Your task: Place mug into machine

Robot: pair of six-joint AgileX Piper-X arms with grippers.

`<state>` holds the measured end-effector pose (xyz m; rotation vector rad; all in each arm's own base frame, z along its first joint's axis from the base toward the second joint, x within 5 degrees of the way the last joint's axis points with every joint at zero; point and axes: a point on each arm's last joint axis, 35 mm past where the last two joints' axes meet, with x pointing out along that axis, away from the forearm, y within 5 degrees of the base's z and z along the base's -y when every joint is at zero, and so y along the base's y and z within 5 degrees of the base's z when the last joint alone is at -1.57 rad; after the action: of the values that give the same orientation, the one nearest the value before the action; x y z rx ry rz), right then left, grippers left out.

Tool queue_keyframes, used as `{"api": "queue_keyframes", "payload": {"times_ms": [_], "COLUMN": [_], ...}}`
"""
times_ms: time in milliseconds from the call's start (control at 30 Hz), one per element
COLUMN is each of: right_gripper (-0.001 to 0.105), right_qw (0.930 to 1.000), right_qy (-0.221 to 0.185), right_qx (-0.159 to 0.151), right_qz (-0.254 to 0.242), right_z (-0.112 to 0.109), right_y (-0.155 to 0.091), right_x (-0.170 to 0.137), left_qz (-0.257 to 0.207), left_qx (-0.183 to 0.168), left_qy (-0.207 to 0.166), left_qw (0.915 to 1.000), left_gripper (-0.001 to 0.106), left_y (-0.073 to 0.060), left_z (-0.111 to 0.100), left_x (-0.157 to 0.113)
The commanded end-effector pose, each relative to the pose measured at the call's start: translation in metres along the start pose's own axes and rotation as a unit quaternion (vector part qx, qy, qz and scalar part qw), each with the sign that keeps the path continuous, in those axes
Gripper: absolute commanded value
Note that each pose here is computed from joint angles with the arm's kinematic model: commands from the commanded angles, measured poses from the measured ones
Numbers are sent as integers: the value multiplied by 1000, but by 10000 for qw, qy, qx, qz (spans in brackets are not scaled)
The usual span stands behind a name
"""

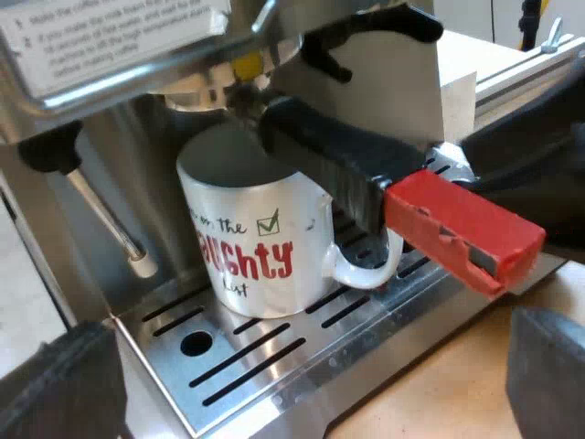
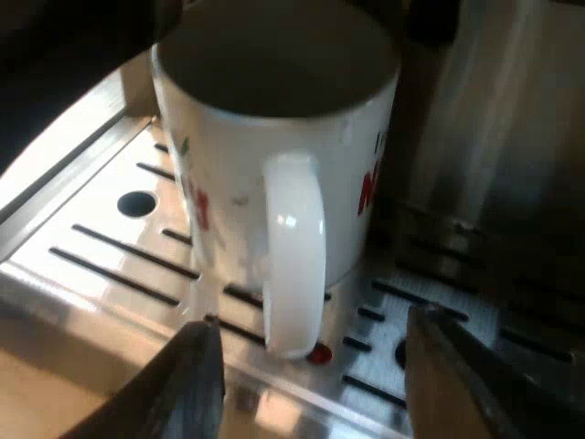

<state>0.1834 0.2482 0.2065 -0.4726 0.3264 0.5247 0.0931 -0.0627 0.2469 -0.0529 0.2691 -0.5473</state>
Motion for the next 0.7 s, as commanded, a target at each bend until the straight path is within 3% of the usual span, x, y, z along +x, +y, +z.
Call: {"api": "queue_keyframes", "payload": {"times_ms": [33, 167, 233, 400, 533, 700], "right_gripper": [48, 48, 42, 0, 0, 0], "right_qw": [9999, 9990, 9978, 9938, 9924, 9931], "right_qy": [-115, -430, -640, -1084, -1198, -1163], "right_qx": [-73, -59, -14, 119, 137, 152], "right_qz": [-17, 64, 163, 207, 227, 5], "right_z": [-1, 8, 16, 31, 35, 38], "right_y": [0, 3, 5, 6, 6, 5], "right_x": [-19, -45, -58, -88, -101, -103], "left_qz": [58, 7, -26, -175, -631, -545], "left_qx": [21, 2, -5, -19, 20, 12], "left_qy": [-112, -495, -646, -830, -701, -728], "left_qw": [9999, 9988, 9979, 9964, 9955, 9959], "left_gripper": [85, 85, 85, 85, 85, 85], "left_y": [-1, -2, -3, -5, -9, -8], "left_z": [12, 30, 38, 56, 61, 62], "left_x": [-15, -40, -50, -75, -83, -83]}}
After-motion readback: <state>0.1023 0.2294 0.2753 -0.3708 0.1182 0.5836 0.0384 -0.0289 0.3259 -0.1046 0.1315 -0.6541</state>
